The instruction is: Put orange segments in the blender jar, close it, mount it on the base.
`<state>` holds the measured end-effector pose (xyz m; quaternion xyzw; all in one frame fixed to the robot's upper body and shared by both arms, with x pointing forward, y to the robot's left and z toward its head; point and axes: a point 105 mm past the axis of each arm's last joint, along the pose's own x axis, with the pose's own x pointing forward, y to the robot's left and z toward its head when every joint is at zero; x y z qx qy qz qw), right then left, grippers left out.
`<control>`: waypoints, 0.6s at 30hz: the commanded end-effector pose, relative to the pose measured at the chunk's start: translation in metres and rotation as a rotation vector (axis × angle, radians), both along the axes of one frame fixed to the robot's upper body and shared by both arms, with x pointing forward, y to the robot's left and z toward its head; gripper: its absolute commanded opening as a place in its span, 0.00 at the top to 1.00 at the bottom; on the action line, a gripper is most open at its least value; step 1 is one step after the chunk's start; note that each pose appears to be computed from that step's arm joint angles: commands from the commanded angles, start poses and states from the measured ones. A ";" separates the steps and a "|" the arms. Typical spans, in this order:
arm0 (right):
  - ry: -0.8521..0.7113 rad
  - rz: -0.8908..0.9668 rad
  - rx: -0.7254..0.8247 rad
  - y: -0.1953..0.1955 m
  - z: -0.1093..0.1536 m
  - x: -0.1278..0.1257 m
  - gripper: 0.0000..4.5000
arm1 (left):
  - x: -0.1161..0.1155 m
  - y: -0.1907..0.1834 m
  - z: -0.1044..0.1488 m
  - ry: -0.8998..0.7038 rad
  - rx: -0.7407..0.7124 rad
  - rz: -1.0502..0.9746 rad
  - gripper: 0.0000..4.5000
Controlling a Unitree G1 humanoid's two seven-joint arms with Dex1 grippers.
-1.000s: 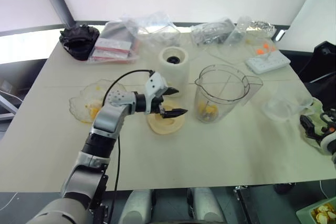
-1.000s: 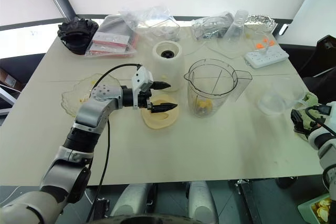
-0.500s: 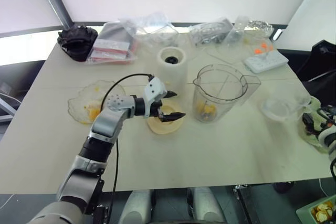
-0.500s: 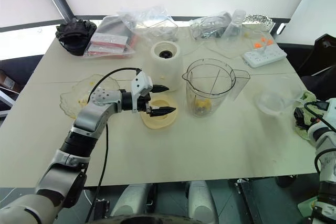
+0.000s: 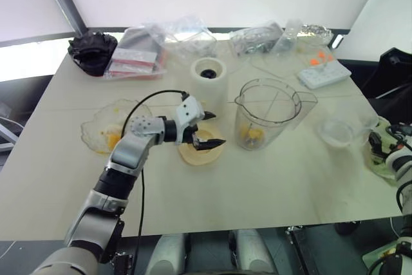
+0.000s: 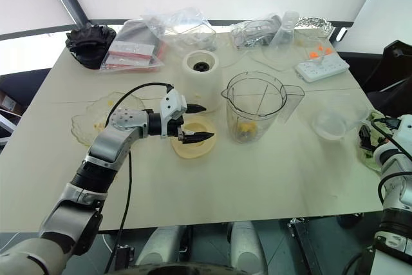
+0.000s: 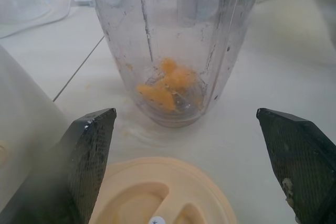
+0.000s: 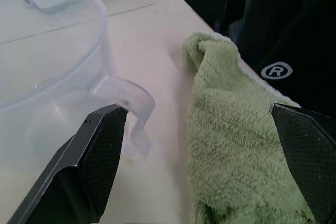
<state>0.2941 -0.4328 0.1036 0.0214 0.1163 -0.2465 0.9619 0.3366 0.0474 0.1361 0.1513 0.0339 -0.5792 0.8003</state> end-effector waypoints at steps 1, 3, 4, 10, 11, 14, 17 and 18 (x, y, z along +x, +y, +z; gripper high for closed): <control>-0.043 -0.019 -0.010 -0.003 0.007 0.005 0.00 | -0.001 -0.004 0.015 -0.064 -0.009 -0.018 0.01; -0.043 -0.022 -0.009 -0.003 0.005 0.008 0.00 | -0.001 -0.003 0.015 -0.068 -0.006 -0.018 0.01; -0.042 -0.026 -0.012 -0.003 0.004 0.009 0.00 | -0.001 -0.003 0.015 -0.074 -0.002 -0.018 0.01; -0.048 -0.038 -0.010 -0.001 0.000 0.017 0.00 | 0.000 0.000 0.016 -0.108 0.017 -0.017 0.01; -0.049 -0.038 -0.010 -0.001 -0.001 0.019 0.00 | 0.001 0.001 0.015 -0.109 0.017 -0.016 0.01; -0.054 -0.041 -0.010 0.001 -0.002 0.023 0.00 | 0.002 0.003 0.015 -0.111 0.017 -0.014 0.01; -0.059 -0.046 -0.014 0.001 -0.003 0.025 0.06 | 0.002 0.002 0.013 -0.114 0.017 -0.012 0.00; -0.061 -0.047 -0.015 0.001 -0.003 0.026 0.12 | 0.003 0.002 0.013 -0.115 0.016 -0.011 0.00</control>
